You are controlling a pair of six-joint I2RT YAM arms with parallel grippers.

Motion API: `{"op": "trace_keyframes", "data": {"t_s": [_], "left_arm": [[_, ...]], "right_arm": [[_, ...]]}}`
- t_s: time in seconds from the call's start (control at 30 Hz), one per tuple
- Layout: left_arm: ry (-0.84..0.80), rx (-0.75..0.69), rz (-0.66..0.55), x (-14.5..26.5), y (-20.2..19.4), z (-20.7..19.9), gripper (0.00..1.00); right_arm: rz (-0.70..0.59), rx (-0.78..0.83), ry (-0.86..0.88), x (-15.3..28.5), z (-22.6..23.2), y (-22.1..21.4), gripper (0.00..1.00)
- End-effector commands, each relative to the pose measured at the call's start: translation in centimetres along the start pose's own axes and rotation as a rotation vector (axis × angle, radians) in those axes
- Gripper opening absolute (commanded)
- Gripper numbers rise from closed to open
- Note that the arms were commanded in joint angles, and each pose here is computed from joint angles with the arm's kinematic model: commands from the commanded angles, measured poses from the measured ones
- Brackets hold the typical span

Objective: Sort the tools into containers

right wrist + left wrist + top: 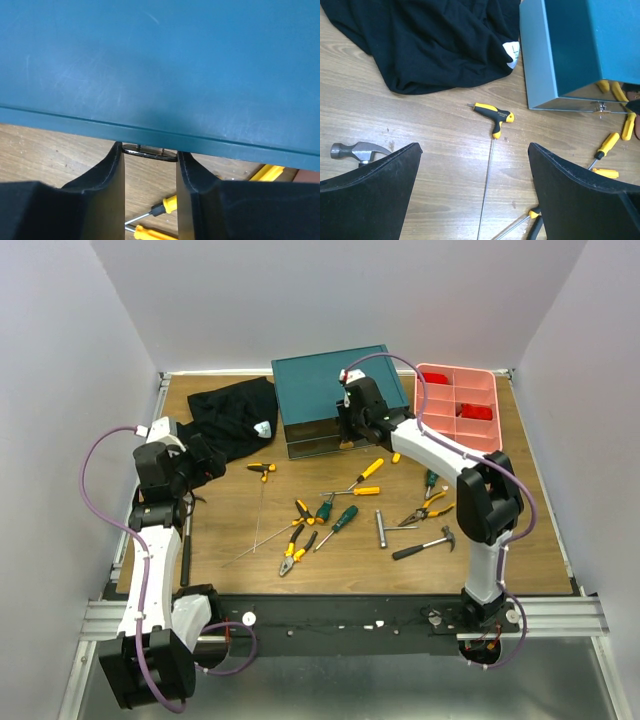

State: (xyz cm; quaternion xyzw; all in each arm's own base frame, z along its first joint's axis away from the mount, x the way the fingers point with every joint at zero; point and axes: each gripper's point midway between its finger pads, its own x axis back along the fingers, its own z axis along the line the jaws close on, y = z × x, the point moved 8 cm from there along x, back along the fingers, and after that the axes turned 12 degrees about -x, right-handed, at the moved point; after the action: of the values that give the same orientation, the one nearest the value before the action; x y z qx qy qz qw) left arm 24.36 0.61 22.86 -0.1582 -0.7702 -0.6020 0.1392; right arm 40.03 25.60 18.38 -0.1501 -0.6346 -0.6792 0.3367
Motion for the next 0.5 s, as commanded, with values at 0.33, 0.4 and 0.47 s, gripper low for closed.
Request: {"op": "trace_keyframes", "data": {"t_s": [0.33, 0.4, 0.47], "left_arm": [[-0.071, -0.1, 0.102, 0.1, -1.1, -0.6, 0.99], [-0.09, -0.121, 0.13, 0.1, -1.6, -0.8, 0.99], [-0.112, -0.133, 0.147, 0.1, -2.1, -1.1, 0.99]], "right_arm": [[0.068, 0.035, 0.0, 5.0, -2.6, -5.4, 0.01], [0.091, 0.036, 0.013, 6.2, -3.0, -6.7, 0.01], [0.108, 0.034, 0.026, 7.0, -3.2, -7.6, 0.01]]}}
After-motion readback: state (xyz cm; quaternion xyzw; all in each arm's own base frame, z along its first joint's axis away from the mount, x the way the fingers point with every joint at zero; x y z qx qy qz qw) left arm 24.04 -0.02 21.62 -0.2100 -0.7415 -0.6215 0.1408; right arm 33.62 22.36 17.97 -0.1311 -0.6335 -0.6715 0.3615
